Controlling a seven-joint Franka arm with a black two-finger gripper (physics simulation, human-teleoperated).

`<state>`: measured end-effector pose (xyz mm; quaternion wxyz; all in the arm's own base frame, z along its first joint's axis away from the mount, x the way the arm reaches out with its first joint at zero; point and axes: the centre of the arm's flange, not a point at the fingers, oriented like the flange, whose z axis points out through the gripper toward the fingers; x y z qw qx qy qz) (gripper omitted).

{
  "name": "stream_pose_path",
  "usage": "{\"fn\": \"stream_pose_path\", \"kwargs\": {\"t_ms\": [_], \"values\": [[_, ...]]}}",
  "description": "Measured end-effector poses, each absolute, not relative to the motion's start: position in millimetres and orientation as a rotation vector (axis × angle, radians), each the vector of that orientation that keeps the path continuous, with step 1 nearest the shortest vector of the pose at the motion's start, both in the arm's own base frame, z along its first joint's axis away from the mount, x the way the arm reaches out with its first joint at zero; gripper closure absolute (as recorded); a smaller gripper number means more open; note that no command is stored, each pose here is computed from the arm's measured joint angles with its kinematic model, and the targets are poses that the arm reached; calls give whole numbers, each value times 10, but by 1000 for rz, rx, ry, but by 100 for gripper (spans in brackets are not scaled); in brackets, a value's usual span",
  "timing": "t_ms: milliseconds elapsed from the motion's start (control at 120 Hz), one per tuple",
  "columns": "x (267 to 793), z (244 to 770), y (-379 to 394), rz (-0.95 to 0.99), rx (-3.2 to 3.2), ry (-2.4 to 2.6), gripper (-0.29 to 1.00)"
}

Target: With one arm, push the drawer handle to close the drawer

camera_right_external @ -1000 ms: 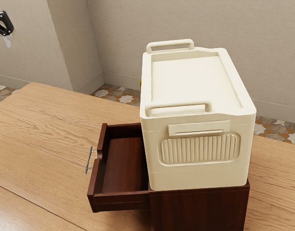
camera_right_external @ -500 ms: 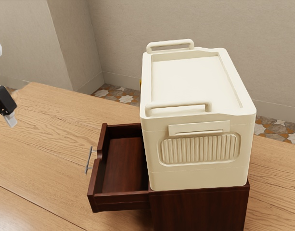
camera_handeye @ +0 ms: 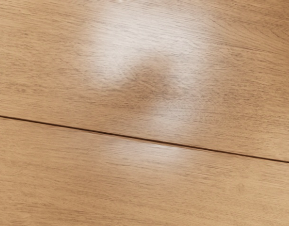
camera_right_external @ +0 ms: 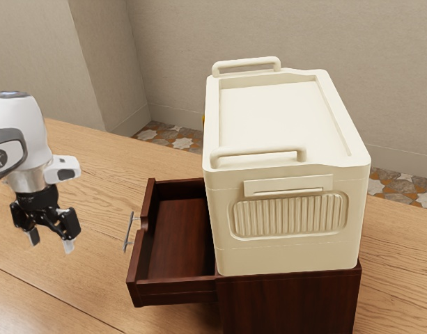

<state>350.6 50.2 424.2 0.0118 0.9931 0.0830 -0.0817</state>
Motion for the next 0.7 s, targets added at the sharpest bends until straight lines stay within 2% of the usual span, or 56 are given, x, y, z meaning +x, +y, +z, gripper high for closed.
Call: {"fn": "stream_pose_path", "kwargs": {"t_ms": [100,242,450,700], "values": [[3633,4357,675,-182,3161,144,3],[3751,4335,645,-170,3270,-451,3],[3946,4176,441,-67,3020,-1270,3],[4011,4107,686,79,2782,-1519,3]]}}
